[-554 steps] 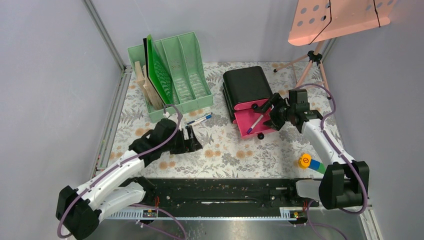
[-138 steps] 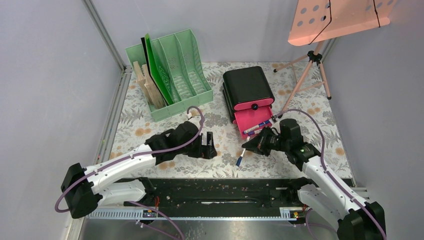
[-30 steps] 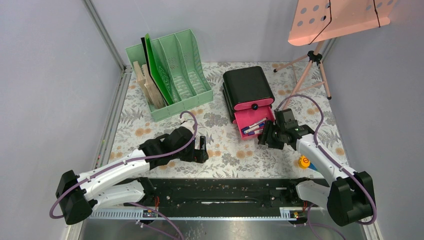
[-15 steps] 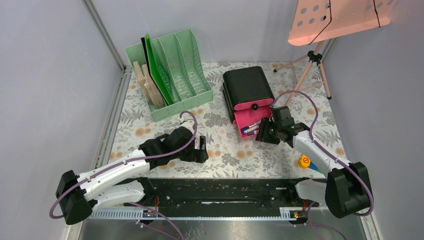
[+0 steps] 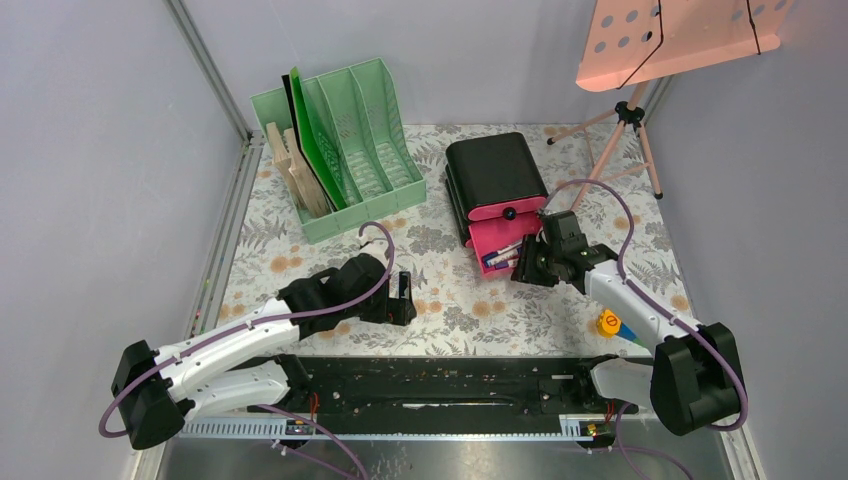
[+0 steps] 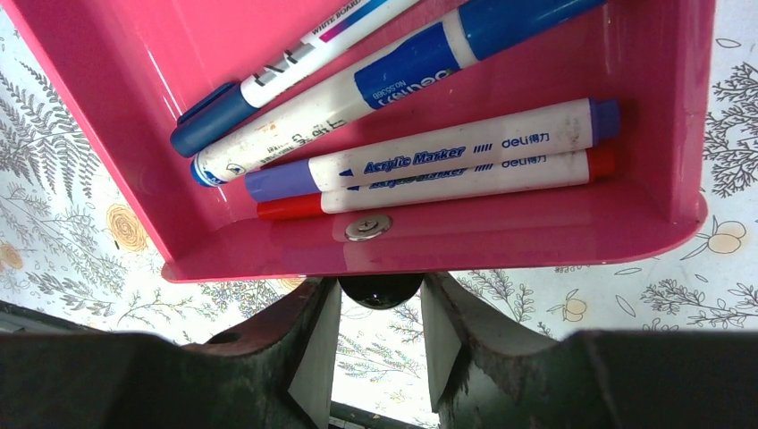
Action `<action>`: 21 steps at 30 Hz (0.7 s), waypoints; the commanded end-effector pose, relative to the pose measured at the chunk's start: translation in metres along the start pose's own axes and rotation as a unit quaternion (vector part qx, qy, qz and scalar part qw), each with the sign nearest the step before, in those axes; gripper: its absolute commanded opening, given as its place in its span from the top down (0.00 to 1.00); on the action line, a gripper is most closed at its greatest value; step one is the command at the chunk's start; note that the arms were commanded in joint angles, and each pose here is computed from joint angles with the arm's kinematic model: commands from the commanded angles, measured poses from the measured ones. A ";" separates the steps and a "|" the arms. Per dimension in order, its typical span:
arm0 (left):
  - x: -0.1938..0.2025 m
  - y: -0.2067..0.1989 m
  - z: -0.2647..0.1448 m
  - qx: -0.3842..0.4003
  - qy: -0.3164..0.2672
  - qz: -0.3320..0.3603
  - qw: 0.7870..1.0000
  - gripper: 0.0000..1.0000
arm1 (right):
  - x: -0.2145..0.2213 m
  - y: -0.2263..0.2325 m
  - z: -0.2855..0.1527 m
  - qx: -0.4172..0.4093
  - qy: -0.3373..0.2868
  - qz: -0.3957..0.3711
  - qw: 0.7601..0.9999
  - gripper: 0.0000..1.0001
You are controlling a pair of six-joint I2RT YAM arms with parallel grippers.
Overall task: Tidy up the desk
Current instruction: Close the drawer in the storage box.
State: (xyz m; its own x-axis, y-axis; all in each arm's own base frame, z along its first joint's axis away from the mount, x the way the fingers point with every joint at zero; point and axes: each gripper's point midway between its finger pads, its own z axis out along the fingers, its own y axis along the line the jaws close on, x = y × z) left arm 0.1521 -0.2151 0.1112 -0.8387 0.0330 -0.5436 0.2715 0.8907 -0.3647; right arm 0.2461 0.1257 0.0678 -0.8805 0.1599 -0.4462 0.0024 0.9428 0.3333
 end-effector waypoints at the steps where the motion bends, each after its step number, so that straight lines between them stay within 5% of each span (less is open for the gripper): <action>1: -0.012 -0.005 -0.003 0.010 -0.030 -0.008 0.999 0.06 | -0.039 0.020 -0.015 -0.029 -0.065 -0.014 0.997 0.82; 21: -0.008 -0.002 -0.005 0.004 -0.022 -0.008 1.000 0.06 | -0.068 0.038 -0.013 -0.047 -0.092 0.010 0.995 0.89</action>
State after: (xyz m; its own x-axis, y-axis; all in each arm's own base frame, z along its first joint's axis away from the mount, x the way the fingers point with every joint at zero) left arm 0.1512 -0.2136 0.1130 -0.8372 0.0222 -0.5465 0.2664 0.8892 -0.3719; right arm 0.2695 0.1327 0.0898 -0.8435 0.1974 -0.4996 0.0042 0.9324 0.3613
